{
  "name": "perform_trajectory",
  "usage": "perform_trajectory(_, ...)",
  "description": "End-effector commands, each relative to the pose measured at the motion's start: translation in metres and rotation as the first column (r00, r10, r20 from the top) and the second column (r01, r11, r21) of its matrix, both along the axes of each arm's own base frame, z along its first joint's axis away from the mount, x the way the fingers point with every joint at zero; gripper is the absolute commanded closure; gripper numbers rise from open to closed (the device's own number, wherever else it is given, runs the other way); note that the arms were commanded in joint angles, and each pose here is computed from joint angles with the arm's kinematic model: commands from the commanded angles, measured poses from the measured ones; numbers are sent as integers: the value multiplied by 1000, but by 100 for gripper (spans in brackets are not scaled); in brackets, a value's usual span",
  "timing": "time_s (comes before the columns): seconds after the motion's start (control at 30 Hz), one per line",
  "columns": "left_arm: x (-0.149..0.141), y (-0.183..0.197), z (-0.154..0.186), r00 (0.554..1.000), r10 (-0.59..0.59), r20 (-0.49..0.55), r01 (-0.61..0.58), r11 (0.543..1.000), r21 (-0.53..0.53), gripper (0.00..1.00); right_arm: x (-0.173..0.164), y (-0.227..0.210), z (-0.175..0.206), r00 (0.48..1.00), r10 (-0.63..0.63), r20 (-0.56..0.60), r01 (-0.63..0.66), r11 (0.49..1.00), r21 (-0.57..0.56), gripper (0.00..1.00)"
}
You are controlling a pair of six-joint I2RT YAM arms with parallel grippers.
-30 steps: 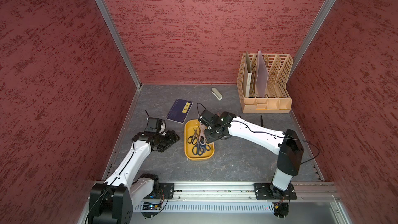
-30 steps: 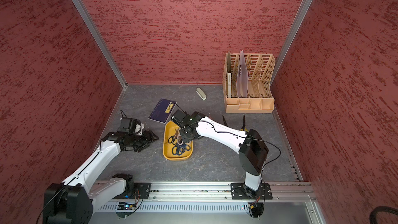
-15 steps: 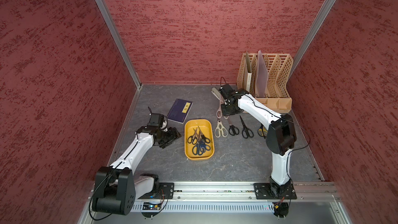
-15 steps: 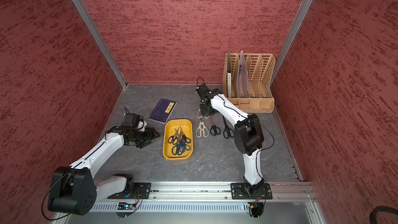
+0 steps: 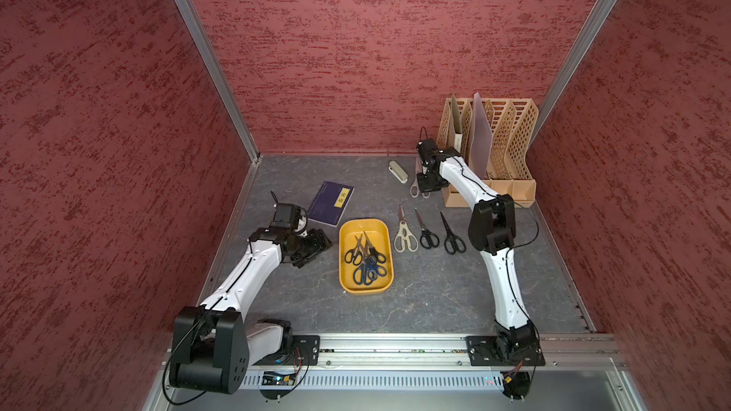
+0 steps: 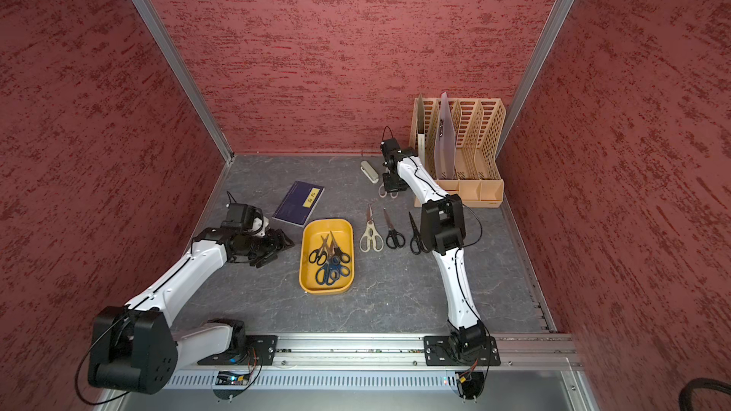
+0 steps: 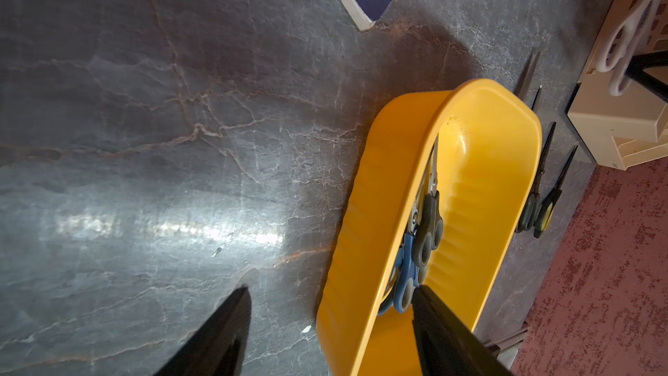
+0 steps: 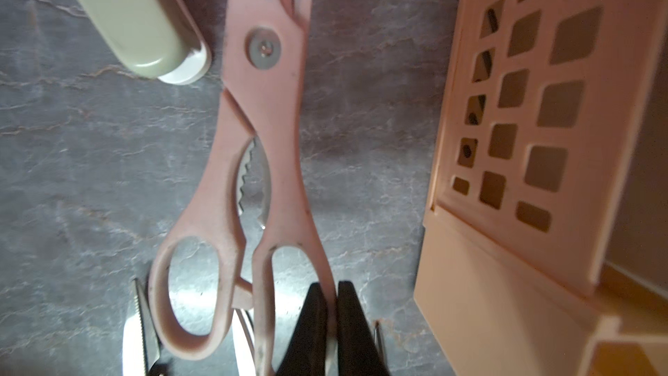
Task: Take the scissors out of the storage box
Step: Place the scissors at the center of the board.
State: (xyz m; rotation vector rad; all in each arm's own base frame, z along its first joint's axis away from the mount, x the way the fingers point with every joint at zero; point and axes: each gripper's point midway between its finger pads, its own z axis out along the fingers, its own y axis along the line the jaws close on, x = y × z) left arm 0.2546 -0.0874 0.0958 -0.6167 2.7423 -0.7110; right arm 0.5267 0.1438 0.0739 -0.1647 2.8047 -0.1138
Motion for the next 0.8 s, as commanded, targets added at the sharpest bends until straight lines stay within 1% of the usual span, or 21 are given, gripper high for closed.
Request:
perform_trajectory(0.0,-3,7,7,1000,17,7,-17,999,28,26,6,-6,-5,1000,15,-1,-15,1000,-25,100)
perform_trajectory(0.17,-7,11,7,999,41,-2,-41,998,48,26,11,-1,-21,999,35,-20,-34,999,5,100)
perform_trajectory(0.4,-10,12,7,997,75,-12,-74,996,42,26,11,-5,-43,998,30,-50,-31,999,-19,100)
perform_trajectory(0.47,-12,12,7,997,82,-12,-82,996,44,26,11,-6,-47,998,24,-57,-25,999,-21,96)
perform_trajectory(0.57,-14,13,10,996,91,-5,-91,995,44,26,13,-4,-44,999,16,-43,-17,1000,-11,78)
perform_trajectory(0.6,-15,13,10,995,97,-3,-97,994,43,26,15,-3,-40,999,14,-33,-14,1000,-5,74)
perform_trajectory(0.77,-21,15,17,995,101,18,-102,994,46,26,18,4,-3,1000,-1,28,0,998,60,68)
